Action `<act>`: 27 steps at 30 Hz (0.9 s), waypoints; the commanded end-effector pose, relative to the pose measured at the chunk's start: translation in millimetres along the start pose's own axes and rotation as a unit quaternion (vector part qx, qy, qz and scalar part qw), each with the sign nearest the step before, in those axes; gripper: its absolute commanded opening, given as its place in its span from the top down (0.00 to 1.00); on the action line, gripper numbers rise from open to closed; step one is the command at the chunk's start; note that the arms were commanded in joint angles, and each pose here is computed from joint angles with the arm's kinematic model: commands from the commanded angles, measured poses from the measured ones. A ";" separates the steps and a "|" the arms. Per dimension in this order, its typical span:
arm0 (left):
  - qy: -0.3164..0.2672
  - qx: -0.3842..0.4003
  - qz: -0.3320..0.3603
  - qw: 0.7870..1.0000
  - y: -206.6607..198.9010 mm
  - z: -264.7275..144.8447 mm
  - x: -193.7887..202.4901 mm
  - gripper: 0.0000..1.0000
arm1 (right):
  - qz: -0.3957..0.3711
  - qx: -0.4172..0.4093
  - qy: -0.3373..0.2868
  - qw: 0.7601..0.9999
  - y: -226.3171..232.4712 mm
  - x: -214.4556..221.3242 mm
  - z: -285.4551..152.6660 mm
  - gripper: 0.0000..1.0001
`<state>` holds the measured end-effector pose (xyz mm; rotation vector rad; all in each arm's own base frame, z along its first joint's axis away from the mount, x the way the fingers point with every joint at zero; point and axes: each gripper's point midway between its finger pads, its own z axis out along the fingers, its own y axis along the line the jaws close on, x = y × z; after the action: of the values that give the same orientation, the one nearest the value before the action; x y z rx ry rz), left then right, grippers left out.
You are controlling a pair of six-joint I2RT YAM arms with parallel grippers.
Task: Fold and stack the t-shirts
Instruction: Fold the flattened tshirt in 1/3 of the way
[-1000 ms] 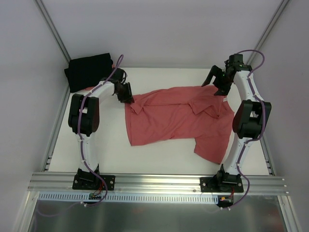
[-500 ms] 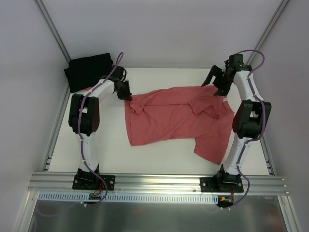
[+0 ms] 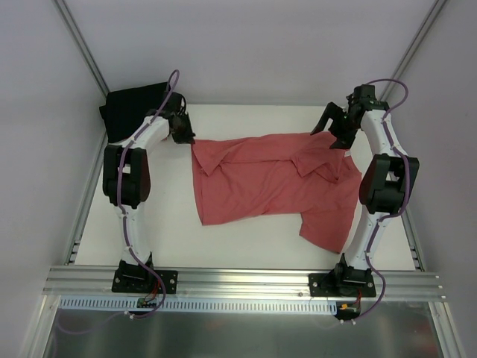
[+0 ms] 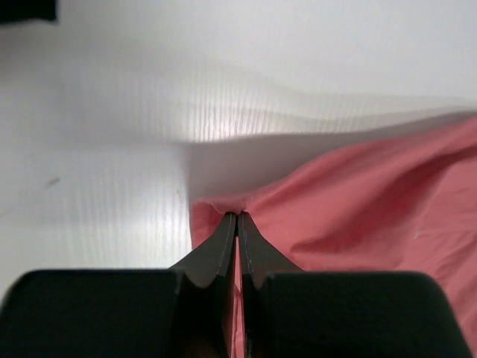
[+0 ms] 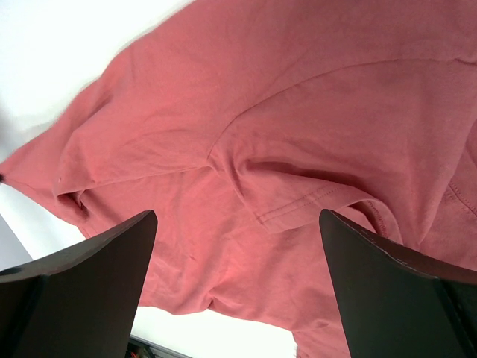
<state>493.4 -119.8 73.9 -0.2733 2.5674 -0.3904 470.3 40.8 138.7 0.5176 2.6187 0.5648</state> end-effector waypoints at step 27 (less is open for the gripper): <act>-0.078 0.093 0.009 0.993 -16.5 -68.6 -44.9 0.01 | -0.031 0.024 0.012 0.999 -19.2 49.7 -41.1 0.03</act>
<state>514.0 -97.9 83.1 -0.3406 2.4983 -0.4678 421.9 40.1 116.3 0.5103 2.7339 0.5318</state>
